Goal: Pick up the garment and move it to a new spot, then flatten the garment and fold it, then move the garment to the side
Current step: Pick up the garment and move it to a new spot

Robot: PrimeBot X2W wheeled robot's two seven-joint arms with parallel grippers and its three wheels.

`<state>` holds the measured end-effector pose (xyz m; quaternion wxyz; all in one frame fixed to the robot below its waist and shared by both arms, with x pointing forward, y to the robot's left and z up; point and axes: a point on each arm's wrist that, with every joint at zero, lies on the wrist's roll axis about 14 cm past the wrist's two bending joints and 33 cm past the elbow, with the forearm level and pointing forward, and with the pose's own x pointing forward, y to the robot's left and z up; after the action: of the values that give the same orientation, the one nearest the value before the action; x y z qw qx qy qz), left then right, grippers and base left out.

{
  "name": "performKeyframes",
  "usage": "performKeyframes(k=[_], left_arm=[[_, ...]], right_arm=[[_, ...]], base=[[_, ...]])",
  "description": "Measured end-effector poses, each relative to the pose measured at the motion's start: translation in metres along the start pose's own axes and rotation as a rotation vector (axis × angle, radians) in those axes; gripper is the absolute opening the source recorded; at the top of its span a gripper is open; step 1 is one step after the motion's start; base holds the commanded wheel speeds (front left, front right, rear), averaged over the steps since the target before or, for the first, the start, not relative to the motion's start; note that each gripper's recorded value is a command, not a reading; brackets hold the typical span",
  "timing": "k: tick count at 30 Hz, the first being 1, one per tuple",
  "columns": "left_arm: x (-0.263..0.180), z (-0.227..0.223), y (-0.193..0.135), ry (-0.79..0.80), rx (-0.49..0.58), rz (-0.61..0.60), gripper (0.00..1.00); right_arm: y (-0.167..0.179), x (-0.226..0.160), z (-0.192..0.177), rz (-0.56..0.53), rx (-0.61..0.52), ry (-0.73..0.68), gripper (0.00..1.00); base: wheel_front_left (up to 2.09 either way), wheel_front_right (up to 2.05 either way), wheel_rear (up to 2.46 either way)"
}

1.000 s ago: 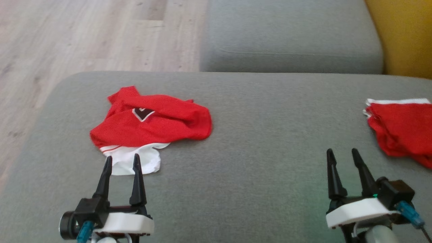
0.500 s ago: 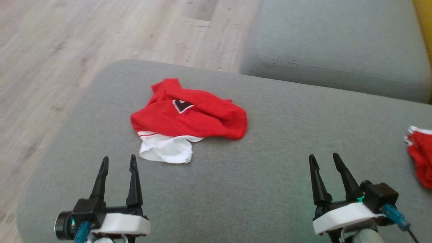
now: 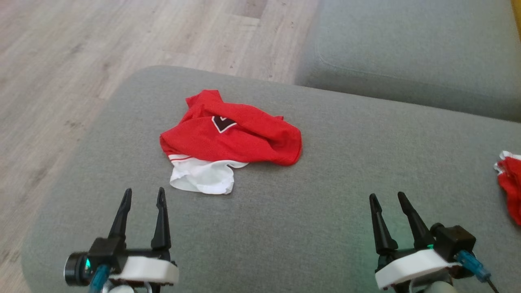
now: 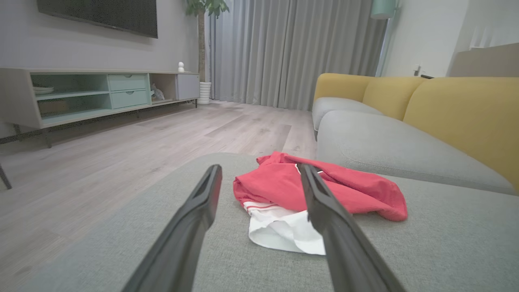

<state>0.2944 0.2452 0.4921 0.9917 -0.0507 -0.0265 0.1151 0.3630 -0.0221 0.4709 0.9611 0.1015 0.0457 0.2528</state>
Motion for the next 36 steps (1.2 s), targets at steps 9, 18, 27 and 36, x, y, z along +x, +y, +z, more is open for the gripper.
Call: performKeyframes(k=[9,18,27,36], left_arm=[[0.043,-0.011,-0.041,0.064,0.084,-0.195,1.0],[0.09,-0.048,-0.125,0.223,0.274,-0.505,1.0],[0.118,-0.1,-0.158,0.374,0.488,-0.711,1.0],[0.126,-0.144,-0.173,0.482,0.591,-0.827,1.0]], right_arm=[[-0.025,0.0,-0.012,-0.067,0.015,0.029,1.0],[-0.056,0.017,-0.018,-0.13,0.018,0.037,1.0],[-0.098,0.012,-0.025,-0.244,0.025,0.048,1.0],[-0.13,-0.004,-0.029,-0.346,0.034,0.055,1.0]], base=[[0.0,0.0,0.0],[0.0,0.0,0.0],[0.0,0.0,0.0],[0.0,0.0,0.0]])
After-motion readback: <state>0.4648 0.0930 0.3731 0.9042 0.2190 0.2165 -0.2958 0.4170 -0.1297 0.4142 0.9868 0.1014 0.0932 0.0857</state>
